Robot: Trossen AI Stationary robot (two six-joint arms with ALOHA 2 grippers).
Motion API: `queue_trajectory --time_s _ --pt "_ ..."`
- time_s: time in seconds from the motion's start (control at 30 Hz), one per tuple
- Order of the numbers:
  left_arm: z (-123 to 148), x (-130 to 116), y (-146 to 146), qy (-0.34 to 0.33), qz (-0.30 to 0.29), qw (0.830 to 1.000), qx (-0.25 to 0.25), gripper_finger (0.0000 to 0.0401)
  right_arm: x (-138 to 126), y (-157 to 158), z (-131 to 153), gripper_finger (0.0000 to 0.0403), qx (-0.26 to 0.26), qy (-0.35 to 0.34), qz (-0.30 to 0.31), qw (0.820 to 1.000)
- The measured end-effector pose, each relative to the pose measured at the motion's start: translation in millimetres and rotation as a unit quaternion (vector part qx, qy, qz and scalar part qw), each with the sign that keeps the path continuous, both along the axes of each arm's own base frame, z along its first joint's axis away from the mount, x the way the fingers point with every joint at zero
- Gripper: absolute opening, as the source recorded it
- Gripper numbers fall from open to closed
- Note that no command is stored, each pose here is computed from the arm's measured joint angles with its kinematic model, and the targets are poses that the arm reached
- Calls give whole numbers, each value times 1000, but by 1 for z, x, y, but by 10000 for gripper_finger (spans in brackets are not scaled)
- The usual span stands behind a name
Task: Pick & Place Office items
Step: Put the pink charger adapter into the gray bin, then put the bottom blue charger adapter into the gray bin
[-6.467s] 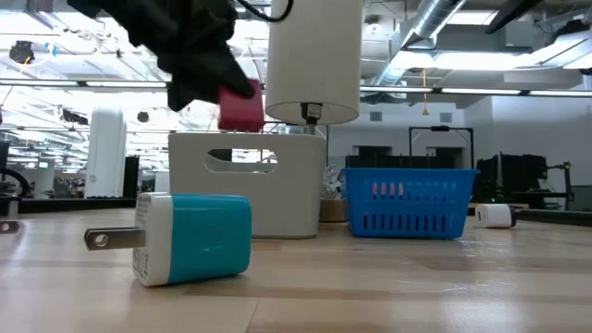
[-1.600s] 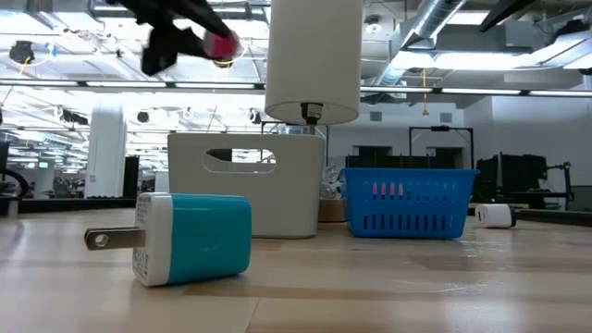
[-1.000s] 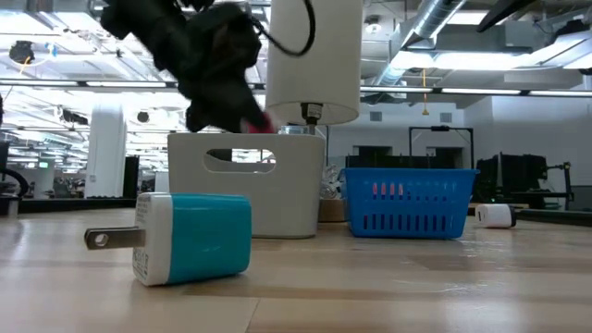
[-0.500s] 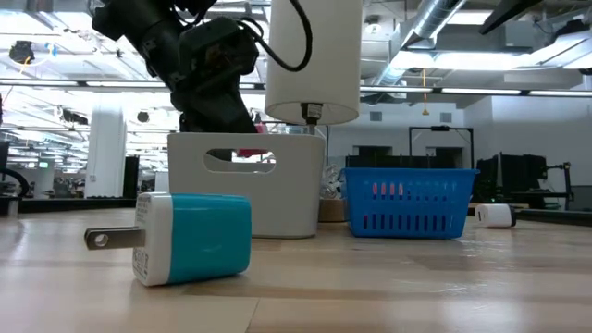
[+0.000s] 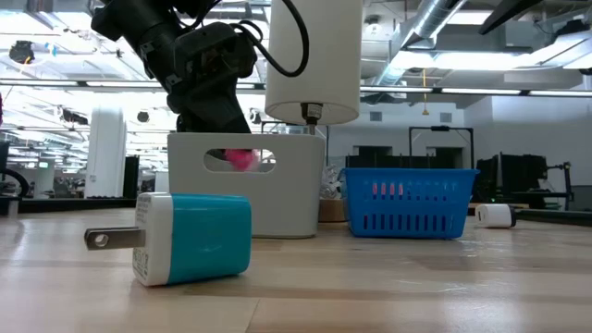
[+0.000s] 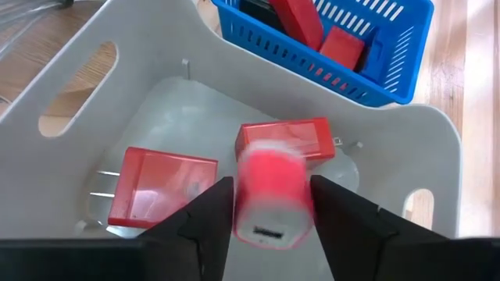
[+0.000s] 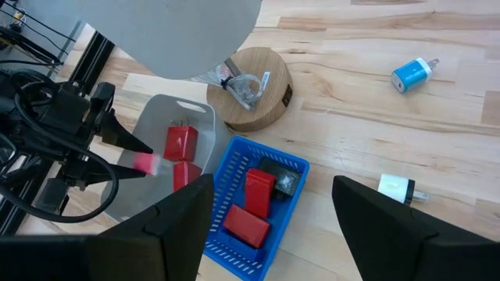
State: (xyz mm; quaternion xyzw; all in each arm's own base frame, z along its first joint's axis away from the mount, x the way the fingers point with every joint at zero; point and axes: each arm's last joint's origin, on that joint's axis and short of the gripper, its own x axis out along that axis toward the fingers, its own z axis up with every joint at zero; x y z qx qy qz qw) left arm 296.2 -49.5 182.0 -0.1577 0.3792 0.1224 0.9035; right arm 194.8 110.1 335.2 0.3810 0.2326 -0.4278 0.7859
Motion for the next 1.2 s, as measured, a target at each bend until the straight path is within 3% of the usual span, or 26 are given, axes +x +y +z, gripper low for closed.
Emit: queue_trajectory --time_s 0.27,0.43,0.63,0.83,1.03,1.13,1.2 --pt "0 0 0 0 -6 1000 -5 147 0 0 0 254 0 0 0 1000" --pt "5 -5 -6 15 -76 995 -56 131 0 0 0 254 2 -3 0 1000" --pt "25 -29 -36 41 -215 963 -159 130 0 3 0 254 9 -6 6 1000" --pt "62 -73 -86 -7 -310 934 -180 129 -2 8 0 254 14 -6 19 1000" --pt "74 -106 -137 -58 -306 930 -196 131 -5 12 0 254 9 0 33 999" --pt "74 -106 -159 -127 -286 930 -194 137 -7 15 0 254 1 7 53 999" --pt "68 -97 -169 -134 -264 938 -179 141 -8 17 0 254 -7 14 69 998"
